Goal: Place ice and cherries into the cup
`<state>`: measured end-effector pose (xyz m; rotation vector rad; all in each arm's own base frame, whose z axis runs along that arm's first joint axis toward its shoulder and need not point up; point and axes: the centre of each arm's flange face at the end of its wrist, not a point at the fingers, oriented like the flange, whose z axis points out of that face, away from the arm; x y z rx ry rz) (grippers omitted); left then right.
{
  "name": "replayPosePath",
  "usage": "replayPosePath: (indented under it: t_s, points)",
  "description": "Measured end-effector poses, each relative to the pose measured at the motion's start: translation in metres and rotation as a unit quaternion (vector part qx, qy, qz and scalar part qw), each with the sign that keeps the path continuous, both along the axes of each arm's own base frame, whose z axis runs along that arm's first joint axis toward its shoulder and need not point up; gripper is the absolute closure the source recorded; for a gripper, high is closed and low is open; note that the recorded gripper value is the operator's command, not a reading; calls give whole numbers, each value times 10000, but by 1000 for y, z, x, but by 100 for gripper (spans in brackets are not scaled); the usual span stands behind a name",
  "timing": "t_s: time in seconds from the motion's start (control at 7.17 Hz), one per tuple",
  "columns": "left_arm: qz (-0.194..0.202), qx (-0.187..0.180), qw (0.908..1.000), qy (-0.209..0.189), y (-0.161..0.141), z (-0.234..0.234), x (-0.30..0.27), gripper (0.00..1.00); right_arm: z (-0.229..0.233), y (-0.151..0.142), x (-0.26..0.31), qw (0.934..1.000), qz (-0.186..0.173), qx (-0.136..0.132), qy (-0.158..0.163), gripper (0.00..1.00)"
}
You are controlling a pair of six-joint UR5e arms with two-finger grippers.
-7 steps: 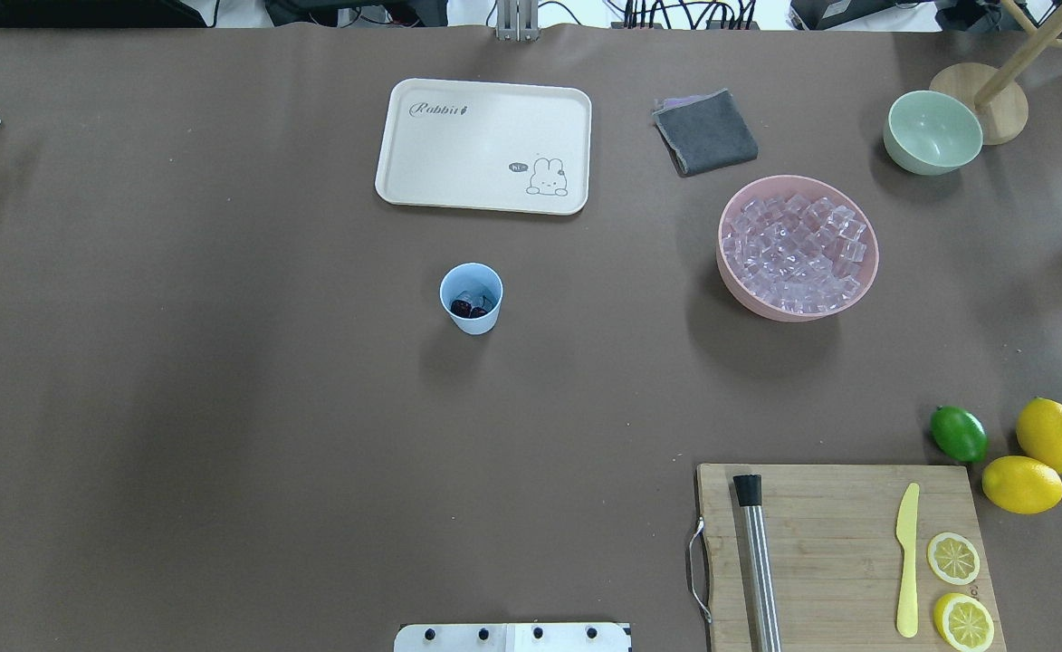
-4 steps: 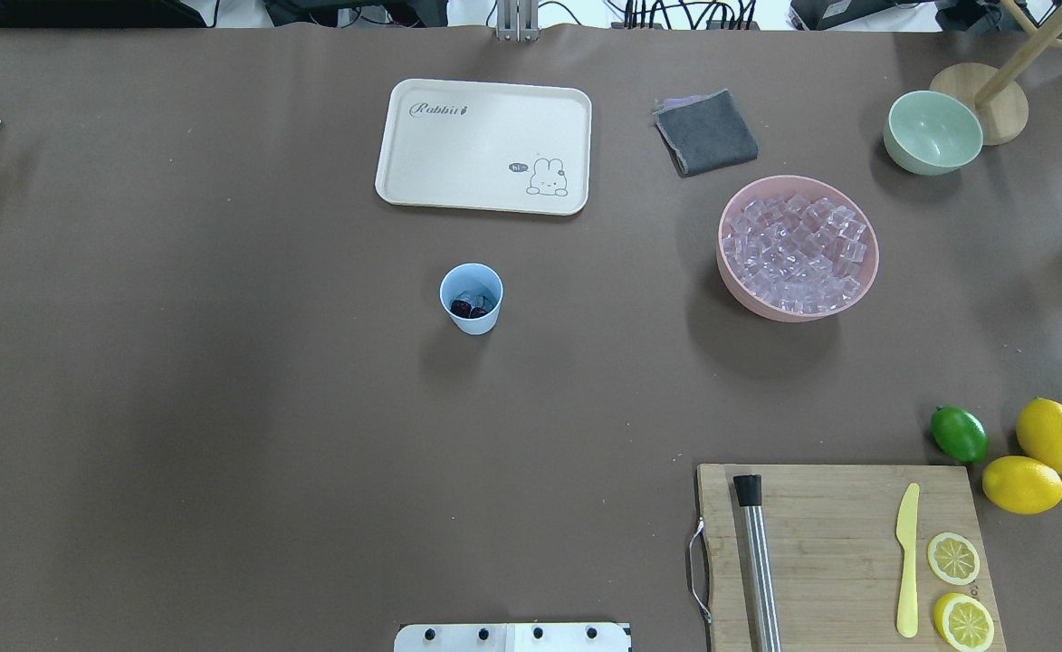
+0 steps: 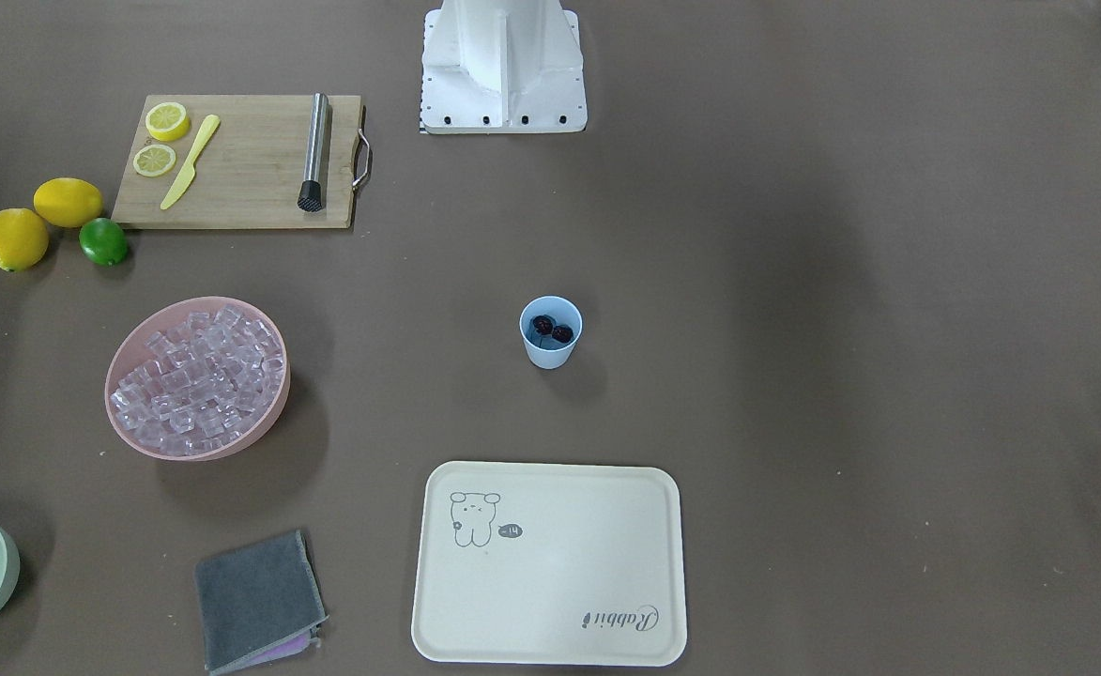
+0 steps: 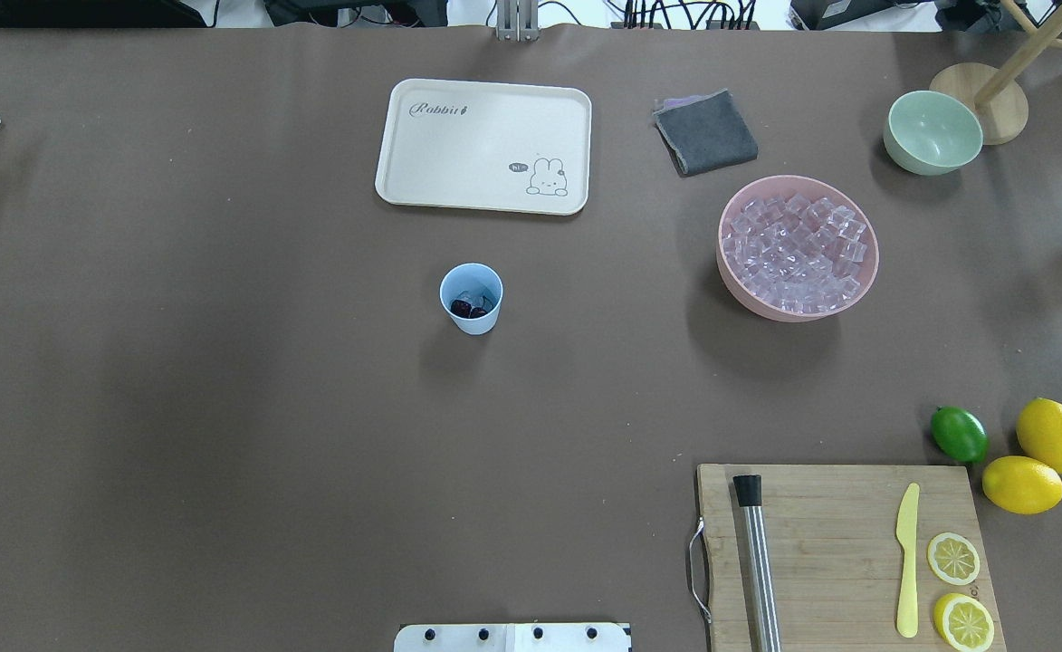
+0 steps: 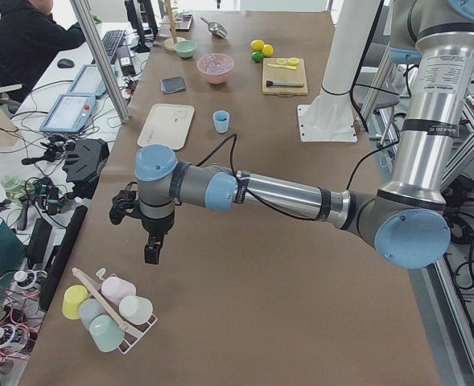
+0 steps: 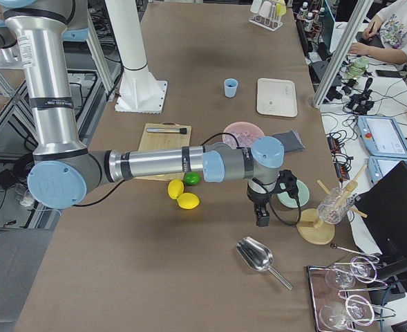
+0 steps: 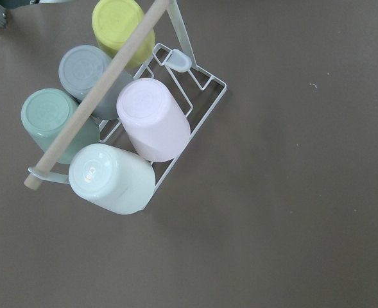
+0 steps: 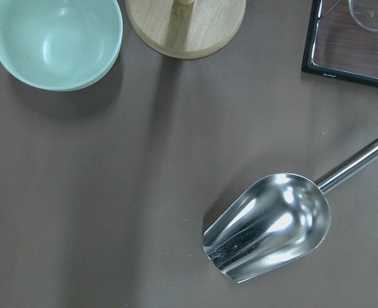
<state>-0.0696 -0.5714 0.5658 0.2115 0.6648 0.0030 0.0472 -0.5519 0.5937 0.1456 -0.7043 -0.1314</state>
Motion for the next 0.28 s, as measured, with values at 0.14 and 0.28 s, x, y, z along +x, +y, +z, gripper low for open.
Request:
replayPosePath:
  t_s: [0.14,0.28]
  points:
    - [53,-28,10000,7,3,2,6,2,0,2,2,10000,20,-3,-29,1]
    - [82,-106,9999,4,5,1,9,2,-1,3,3,10000,21,1,-48,1]
